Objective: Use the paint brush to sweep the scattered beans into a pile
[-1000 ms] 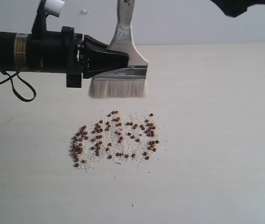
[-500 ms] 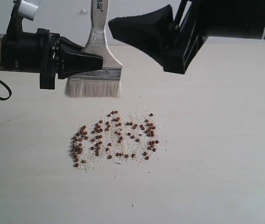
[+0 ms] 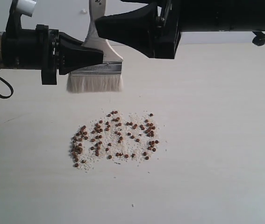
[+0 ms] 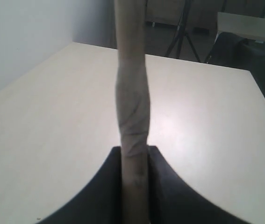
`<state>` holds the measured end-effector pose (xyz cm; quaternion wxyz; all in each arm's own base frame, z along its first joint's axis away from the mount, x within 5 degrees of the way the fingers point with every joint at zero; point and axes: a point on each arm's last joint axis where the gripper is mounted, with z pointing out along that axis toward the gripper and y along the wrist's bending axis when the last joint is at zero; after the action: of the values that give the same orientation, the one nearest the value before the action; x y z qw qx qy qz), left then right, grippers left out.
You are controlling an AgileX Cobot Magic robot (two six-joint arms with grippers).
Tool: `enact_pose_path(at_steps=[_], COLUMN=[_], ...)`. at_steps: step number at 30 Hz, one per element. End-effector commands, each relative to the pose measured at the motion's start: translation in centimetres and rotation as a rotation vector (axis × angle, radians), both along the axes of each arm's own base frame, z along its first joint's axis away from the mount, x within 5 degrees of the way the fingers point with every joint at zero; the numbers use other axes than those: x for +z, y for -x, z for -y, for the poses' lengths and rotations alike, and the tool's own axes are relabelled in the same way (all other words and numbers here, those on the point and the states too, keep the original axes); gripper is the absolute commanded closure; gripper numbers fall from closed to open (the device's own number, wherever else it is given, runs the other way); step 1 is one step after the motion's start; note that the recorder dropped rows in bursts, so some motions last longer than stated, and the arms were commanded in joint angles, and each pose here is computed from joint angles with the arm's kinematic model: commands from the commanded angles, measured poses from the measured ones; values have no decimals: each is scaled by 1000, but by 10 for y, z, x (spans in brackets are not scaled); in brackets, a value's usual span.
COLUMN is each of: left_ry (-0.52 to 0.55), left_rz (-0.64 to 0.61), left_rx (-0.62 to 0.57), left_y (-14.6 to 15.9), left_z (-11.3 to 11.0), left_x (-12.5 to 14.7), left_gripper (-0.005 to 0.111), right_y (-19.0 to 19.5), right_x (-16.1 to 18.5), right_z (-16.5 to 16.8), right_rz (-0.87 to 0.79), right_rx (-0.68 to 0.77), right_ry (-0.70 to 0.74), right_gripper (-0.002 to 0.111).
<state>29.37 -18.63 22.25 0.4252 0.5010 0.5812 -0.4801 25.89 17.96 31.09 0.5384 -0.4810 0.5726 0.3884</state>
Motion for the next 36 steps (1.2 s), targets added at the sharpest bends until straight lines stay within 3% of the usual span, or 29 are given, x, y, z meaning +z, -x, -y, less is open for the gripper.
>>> enact_pose_path(at_steps=[1, 8, 12, 16, 21, 29, 36], left_ry=[34, 35, 35, 35, 35, 42, 32], left_rz=[-8, -6, -6, 12, 16, 22, 21], left_rx=[0, 0, 0, -2, -3, 2, -7], left_y=[2, 2, 2, 2, 2, 1, 2], left_z=[2, 2, 2, 2, 2, 3, 2], left_x=[4, 4, 4, 4, 4, 5, 4], left_gripper=[107, 107, 107, 107, 107, 107, 107], right_y=[-21, -47, -67, -75, -88, -80, -76], right_x=[2, -5, -15, -20, -28, -34, -16], right_z=[-7, -14, -2, 14, 13, -14, -32], right_rz=[19, 13, -11, -66, -145, -212, -185], right_rx=[4, -12, -54, 78, 73, 142, 194], right_ry=[-14, -6, -4, -114, -130, -130, -146], right_gripper=[28, 28, 31, 33, 33, 33, 33])
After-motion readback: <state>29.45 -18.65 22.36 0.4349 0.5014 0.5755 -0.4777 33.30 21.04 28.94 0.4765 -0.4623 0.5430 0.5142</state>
